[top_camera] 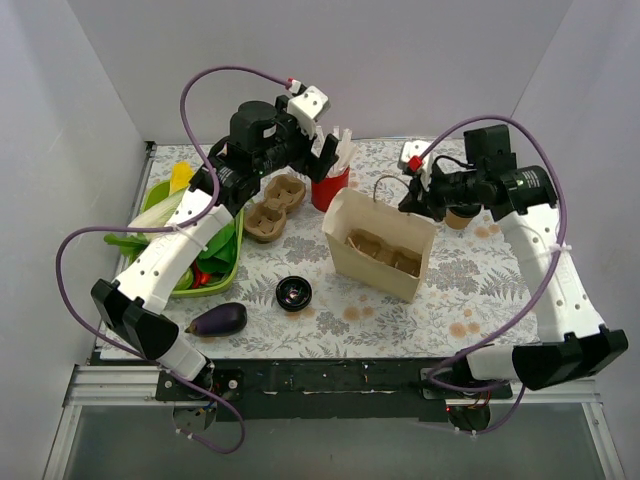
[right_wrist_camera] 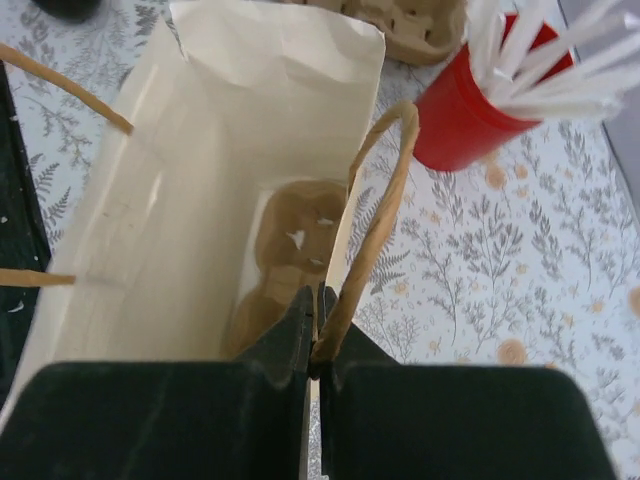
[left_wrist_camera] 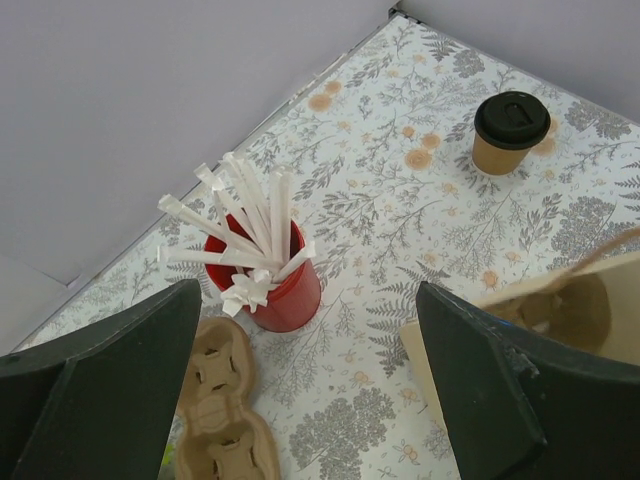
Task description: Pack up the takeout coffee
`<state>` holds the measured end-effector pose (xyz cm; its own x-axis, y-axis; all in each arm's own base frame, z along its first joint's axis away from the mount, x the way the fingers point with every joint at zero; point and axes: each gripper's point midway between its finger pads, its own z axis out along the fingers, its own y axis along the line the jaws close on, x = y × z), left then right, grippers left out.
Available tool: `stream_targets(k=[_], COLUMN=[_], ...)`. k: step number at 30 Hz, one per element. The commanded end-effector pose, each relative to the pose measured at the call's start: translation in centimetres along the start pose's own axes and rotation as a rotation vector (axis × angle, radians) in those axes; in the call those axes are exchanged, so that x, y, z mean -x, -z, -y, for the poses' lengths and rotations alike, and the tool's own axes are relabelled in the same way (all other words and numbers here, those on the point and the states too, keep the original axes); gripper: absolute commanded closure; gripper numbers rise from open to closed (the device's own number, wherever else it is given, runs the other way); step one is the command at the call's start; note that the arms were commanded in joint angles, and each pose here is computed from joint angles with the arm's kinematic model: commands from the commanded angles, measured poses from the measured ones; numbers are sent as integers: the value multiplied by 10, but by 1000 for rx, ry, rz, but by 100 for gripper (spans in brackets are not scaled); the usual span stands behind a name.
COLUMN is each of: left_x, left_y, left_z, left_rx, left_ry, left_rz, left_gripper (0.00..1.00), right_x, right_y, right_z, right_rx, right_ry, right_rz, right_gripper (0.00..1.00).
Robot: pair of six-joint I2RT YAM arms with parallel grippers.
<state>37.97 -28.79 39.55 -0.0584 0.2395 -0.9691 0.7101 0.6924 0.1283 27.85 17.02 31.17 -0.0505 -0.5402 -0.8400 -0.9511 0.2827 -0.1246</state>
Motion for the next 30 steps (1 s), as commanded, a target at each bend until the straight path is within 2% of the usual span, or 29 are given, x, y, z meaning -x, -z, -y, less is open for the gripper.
stream_targets(k=[1,9,17,24,30], left_x=[16,0,-9,-22,-17], left_y=[21,18,21,25,24], left_z=[-6,-3,-1,-1,0], left_rx=[28,14,16,27,17], left_ry=[-11,4,22,19,15], left_rz=[53,25,9,-12,-5], left_gripper=[10,10,10,10,10], right_x=[25,7,7,12,19], right_y=[8,4,15,15,4], right_z=[-32,-84,-114,-117,-88], right_rx=[-13,52,96,93,-38], right_ry=[221,412,468,468,368], right_rz=[12,-38,-9,6,6], right_gripper=[99,99,99,99,99])
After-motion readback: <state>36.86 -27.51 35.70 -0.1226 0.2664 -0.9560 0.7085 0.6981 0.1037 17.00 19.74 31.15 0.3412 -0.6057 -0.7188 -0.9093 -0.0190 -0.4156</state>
